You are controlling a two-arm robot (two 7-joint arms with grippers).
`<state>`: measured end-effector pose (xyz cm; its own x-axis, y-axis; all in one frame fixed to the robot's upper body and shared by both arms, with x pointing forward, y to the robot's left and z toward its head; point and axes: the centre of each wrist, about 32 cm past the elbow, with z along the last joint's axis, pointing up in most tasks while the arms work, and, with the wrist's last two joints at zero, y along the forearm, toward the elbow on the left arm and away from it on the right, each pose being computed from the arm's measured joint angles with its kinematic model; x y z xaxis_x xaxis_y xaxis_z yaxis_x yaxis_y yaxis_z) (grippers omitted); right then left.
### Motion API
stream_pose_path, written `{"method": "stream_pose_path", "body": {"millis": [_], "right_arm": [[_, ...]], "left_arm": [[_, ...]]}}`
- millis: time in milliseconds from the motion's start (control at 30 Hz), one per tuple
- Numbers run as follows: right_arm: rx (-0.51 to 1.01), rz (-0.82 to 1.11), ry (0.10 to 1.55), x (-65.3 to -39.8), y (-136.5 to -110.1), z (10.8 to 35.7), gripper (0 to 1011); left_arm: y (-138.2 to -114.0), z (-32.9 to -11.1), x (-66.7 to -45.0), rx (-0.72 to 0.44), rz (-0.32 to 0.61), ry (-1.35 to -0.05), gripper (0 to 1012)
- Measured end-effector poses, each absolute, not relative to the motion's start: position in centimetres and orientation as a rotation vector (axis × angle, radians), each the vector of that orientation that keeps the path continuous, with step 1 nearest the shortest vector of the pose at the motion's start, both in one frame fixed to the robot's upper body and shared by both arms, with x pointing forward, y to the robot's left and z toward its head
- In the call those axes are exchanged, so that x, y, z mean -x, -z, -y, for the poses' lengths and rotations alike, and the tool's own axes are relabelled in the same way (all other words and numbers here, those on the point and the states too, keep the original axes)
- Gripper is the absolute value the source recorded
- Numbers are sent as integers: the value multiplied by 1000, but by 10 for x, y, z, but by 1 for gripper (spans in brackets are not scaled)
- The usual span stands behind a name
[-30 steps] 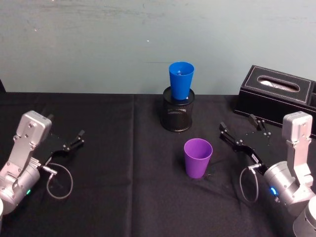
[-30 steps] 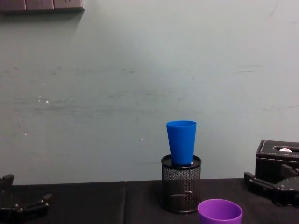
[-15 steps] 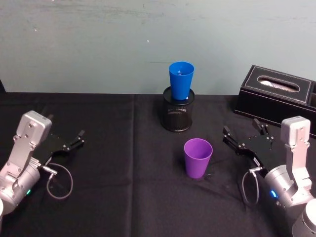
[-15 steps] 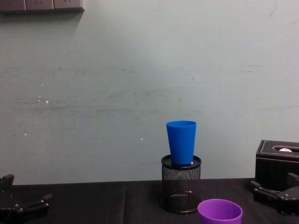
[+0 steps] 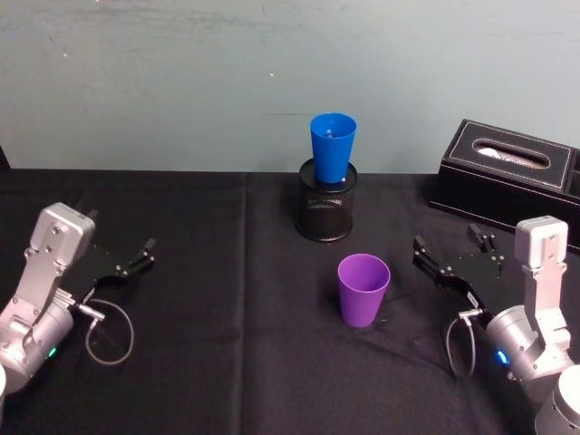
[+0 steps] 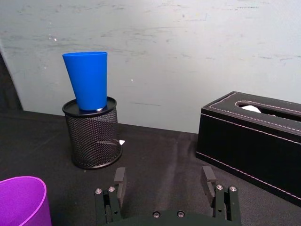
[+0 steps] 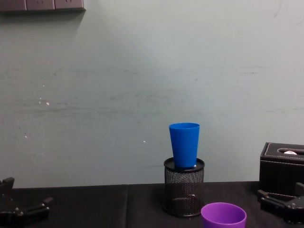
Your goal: Pick up one cup with a gripper and tap it against the other cup.
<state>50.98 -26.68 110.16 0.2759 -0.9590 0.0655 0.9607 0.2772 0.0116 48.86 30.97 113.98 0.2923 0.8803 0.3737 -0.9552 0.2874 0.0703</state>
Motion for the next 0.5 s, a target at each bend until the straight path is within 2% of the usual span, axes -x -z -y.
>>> {"method": "stream_pose_path", "body": {"millis": [500], "right_arm": [[33,63,1289,-510,-1102,267,1003]], "left_arm": [[-1140,-310,-489,-304,285,-1248,1011]]}}
